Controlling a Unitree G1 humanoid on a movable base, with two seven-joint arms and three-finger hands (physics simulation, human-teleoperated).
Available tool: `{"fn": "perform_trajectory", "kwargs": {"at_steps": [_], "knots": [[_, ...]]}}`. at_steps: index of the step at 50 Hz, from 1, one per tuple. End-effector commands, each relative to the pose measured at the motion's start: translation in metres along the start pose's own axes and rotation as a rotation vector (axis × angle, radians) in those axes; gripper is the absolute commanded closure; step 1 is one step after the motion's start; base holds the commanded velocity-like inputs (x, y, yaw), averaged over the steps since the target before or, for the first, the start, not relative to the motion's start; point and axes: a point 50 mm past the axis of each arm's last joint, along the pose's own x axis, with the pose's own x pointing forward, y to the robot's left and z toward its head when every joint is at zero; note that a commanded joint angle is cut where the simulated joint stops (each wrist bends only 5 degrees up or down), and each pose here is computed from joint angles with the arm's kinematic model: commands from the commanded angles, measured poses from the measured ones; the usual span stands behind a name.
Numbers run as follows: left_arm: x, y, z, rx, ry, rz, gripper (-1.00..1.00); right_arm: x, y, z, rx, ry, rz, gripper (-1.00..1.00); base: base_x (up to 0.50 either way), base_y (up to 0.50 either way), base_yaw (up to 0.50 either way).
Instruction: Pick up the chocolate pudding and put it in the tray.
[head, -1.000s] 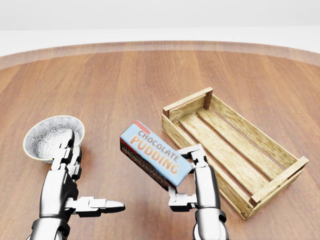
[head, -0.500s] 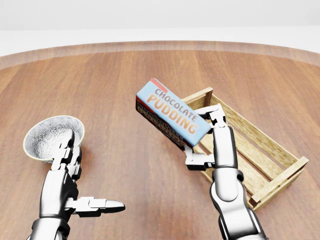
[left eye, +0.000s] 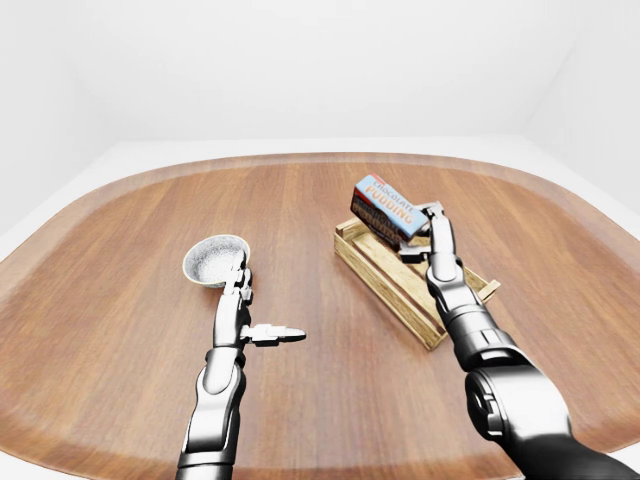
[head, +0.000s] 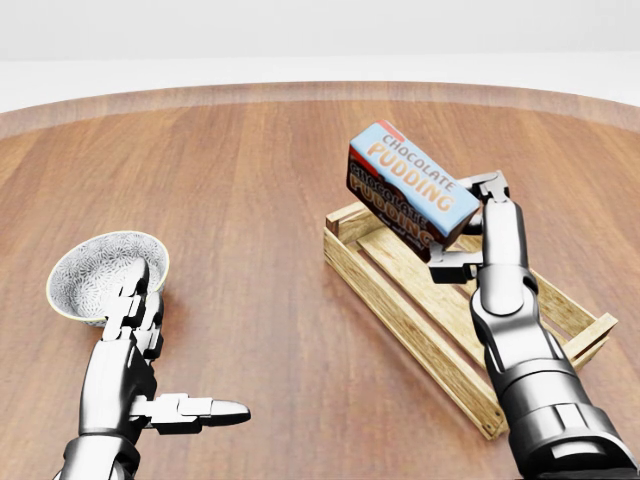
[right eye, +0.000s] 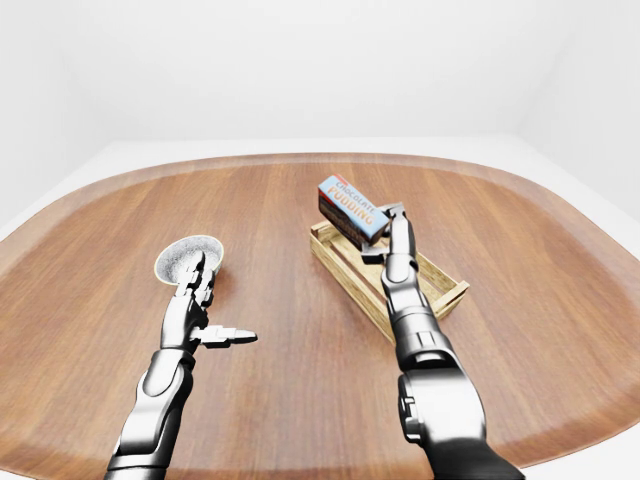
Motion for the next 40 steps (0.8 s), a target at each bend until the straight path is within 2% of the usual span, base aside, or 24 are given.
{"fn": "perform_trajectory", "kwargs": {"at_steps": [1, 13, 19, 40], "knots": [[0.0, 0.0, 0.0, 0.002, 0.006, -0.002, -1.0, 0.016, -0.034, -0.006, -0.017, 0.115, -0.118, 1.0, 0.0, 0.0, 0.0], [0.0, -0.001, 0.0, 0.003, 0.013, -0.004, -1.0, 0.015, -0.054, -0.021, -0.055, 0.18, -0.179, 1.0, 0.0, 0.0, 0.0], [0.001, -0.001, 0.0, 0.003, 0.013, -0.005, -1.0, 0.009, -0.055, -0.037, -0.077, 0.224, -0.19, 1.0, 0.0, 0.0, 0.0], [0.0, -0.001, 0.0, 0.004, 0.012, -0.005, -1.0, 0.008, -0.06, -0.04, -0.112, 0.23, -0.193, 1.0, 0.0, 0.0, 0.0]]}}
